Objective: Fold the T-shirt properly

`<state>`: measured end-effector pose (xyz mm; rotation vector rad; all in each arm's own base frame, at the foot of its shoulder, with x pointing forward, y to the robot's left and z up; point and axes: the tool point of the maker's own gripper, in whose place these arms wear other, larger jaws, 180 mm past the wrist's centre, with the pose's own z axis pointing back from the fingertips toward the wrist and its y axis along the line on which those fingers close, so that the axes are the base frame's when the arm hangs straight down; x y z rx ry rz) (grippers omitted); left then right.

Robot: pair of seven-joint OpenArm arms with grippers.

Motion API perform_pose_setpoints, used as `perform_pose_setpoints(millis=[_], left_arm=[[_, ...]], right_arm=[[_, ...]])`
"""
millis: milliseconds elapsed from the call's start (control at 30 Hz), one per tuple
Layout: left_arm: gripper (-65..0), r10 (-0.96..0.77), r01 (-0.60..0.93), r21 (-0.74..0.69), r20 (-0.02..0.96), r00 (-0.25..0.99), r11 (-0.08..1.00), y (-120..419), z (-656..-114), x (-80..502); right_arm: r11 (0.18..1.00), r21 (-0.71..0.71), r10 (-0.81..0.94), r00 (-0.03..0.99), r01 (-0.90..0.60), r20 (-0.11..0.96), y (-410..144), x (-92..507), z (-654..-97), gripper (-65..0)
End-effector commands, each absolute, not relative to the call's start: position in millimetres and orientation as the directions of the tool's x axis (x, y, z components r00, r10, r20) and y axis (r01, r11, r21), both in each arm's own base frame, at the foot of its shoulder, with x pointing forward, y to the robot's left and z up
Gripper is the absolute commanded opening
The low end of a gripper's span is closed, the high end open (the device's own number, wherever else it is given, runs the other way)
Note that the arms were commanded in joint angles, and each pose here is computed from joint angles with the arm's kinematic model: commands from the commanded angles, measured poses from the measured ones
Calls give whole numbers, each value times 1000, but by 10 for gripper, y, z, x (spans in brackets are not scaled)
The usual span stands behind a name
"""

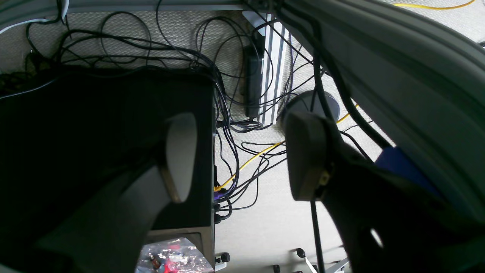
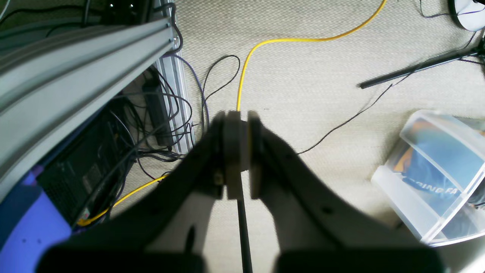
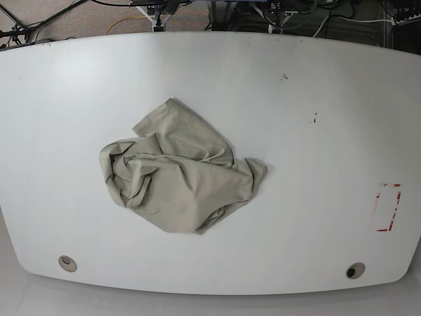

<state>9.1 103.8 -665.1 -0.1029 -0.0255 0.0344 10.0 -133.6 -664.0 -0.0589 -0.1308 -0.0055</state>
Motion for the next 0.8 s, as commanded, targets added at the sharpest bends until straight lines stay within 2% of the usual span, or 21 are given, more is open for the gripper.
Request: perform_pose_setpoints(millis=[0,333,400,767], left_arm=[[-299,34,-30,-100,32,999,995,1049,-6651,116],[-300,30,-26,-98,36,999,995,1060,-6651,130],[-302,45,-36,-107,86,995,994,1016,-6643,59],[-304,61,-45,-97,165,984,994,1096,-6620,56]], right_arm=[[998,-62,6,992,2,124,-1325,38,-6640,-624],[998,-64,10,992,-2,125,-1323,34,-6639,-624],[998,-62,-1,993,8,117,-1323,-24,-6639,-624],[998,-70,5,991,4,131,-1378,-126,-6627,-624]])
